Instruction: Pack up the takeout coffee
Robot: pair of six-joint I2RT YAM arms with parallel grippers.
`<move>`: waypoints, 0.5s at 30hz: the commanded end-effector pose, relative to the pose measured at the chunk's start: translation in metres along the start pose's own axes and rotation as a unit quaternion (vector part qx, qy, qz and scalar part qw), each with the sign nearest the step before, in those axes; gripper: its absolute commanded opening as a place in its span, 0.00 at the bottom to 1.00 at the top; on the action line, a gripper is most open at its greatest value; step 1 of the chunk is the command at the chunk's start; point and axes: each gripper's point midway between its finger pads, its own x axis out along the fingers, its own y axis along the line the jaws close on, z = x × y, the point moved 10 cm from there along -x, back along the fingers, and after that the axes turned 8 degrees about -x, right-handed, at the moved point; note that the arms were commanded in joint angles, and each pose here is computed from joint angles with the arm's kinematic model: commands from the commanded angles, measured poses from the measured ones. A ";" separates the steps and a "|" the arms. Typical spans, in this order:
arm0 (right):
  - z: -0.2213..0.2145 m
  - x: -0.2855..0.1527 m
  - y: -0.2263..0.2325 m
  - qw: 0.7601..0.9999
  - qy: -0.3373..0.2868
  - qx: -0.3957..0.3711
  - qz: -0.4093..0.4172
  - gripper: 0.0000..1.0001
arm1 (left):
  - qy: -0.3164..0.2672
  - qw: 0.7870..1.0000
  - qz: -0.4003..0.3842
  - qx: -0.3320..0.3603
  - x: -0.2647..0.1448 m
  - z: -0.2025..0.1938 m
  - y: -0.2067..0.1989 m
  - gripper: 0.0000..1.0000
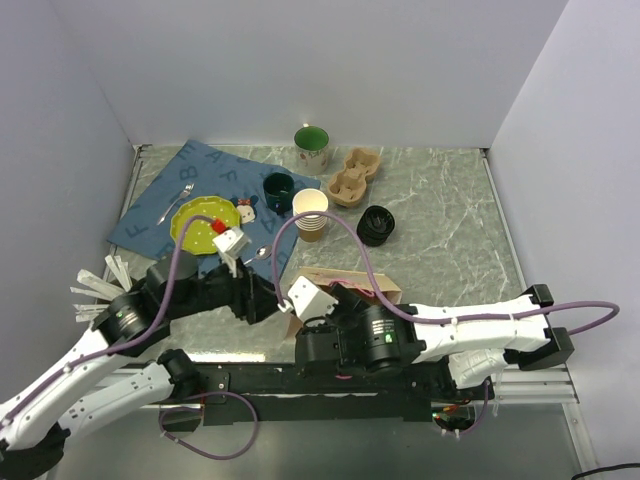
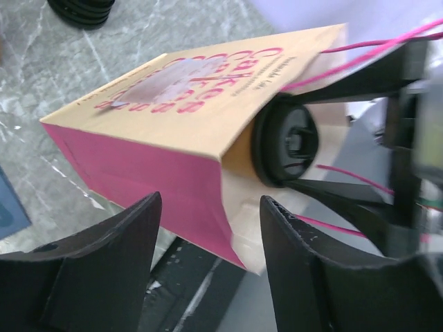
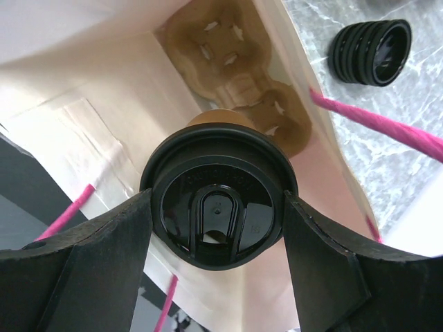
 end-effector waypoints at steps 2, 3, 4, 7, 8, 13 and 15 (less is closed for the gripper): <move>-0.005 -0.006 -0.002 0.999 0.009 0.021 -0.032 0.48 | 0.020 0.999 -0.010 -0.034 -0.005 -0.010 -0.001 0.65; -0.005 -0.005 -0.001 0.999 0.010 0.022 -0.033 0.48 | 0.020 0.999 -0.011 -0.034 -0.005 -0.010 -0.002 0.64; -0.005 -0.004 0.000 0.999 0.010 0.025 -0.036 0.48 | 0.021 0.999 -0.009 -0.034 -0.004 -0.009 -0.001 0.63; -0.005 -0.004 -0.001 0.999 0.006 0.030 -0.038 0.48 | 0.028 0.999 -0.016 -0.033 -0.001 -0.008 -0.003 0.57; -0.005 -0.004 -0.001 0.999 0.005 0.031 -0.040 0.48 | 0.030 0.999 -0.018 -0.034 0.001 -0.008 -0.003 0.55; -0.007 -0.006 -0.004 0.998 0.009 0.038 -0.051 0.48 | 0.029 0.999 -0.020 -0.032 0.000 -0.006 -0.004 0.49; -0.007 -0.006 -0.004 0.998 0.011 0.040 -0.053 0.48 | 0.027 0.999 -0.017 -0.032 -0.001 -0.006 -0.004 0.48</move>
